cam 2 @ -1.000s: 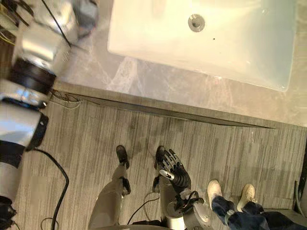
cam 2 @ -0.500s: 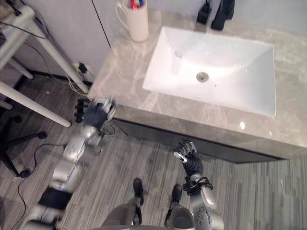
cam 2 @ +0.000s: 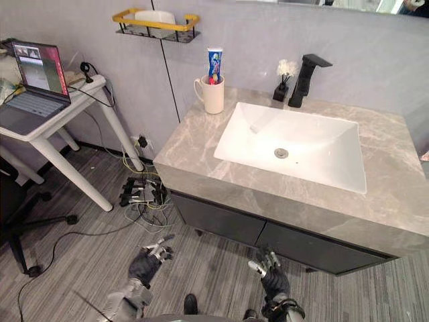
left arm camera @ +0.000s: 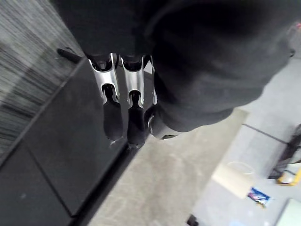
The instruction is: Organize washtable
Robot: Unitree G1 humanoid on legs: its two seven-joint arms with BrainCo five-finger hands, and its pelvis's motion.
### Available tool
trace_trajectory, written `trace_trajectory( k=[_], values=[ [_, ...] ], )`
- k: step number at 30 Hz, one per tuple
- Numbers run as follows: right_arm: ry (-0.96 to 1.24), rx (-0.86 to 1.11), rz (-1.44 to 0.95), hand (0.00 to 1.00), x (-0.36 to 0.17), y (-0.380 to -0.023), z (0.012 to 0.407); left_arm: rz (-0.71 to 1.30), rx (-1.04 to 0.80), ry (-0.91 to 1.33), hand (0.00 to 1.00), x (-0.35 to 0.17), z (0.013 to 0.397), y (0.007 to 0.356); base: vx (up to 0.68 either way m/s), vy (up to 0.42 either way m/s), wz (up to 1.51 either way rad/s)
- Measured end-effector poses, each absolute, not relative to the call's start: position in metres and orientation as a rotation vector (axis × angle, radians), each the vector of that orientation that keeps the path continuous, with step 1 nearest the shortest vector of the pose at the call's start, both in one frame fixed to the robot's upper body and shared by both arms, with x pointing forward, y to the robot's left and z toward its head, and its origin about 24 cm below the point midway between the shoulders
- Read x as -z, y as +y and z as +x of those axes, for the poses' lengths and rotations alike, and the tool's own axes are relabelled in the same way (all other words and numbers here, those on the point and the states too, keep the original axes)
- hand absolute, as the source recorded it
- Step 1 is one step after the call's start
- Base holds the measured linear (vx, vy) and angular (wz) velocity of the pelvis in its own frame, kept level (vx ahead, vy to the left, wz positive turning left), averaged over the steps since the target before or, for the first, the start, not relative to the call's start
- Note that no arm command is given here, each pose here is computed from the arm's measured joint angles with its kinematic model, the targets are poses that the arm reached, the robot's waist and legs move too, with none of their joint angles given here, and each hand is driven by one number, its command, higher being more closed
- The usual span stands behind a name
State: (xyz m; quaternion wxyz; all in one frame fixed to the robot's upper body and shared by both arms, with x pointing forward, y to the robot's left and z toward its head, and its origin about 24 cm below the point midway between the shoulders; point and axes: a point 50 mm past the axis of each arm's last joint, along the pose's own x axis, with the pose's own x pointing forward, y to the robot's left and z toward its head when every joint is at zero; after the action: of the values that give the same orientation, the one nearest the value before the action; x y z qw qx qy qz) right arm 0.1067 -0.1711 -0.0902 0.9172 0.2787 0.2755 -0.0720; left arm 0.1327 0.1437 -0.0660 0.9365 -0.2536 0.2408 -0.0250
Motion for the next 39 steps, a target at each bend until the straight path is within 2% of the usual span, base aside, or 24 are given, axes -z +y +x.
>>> trace_trajectory(
  k=[6, 9, 21, 26, 30, 39],
  values=[
    [0.644, 0.122, 0.533, 0.0, 0.101, -0.165, 0.099, -0.464, 0.044, 0.586, 0.0, 0.083, 0.123, 0.137, 0.02, 0.005, -0.18],
    [0.624, 0.105, 0.511, 0.0, 0.099, -0.164, 0.109, -0.424, 0.043, 0.588, 0.0, 0.083, 0.124, 0.139, 0.04, 0.017, -0.49],
    [0.569, 0.187, 0.452, 0.0, 0.089, -0.179, 0.115, -0.271, 0.082, 0.457, 0.0, 0.064, 0.174, 0.15, 0.01, 0.048, -0.75],
    [0.476, 0.125, 0.399, 0.0, 0.076, -0.186, 0.156, -0.332, -0.002, 0.38, 0.0, 0.052, 0.182, 0.156, -0.04, 0.007, -1.31],
    [0.383, -0.083, 0.376, 0.0, 0.054, -0.151, 0.2, -0.342, -0.057, 0.397, 0.0, 0.055, 0.177, 0.165, -0.02, -0.098, -1.57],
    [0.497, -0.052, 0.397, 0.0, 0.072, -0.153, 0.147, -0.383, 0.036, 0.437, 0.0, 0.061, 0.176, 0.131, -0.07, -0.055, -0.46]
  ],
)
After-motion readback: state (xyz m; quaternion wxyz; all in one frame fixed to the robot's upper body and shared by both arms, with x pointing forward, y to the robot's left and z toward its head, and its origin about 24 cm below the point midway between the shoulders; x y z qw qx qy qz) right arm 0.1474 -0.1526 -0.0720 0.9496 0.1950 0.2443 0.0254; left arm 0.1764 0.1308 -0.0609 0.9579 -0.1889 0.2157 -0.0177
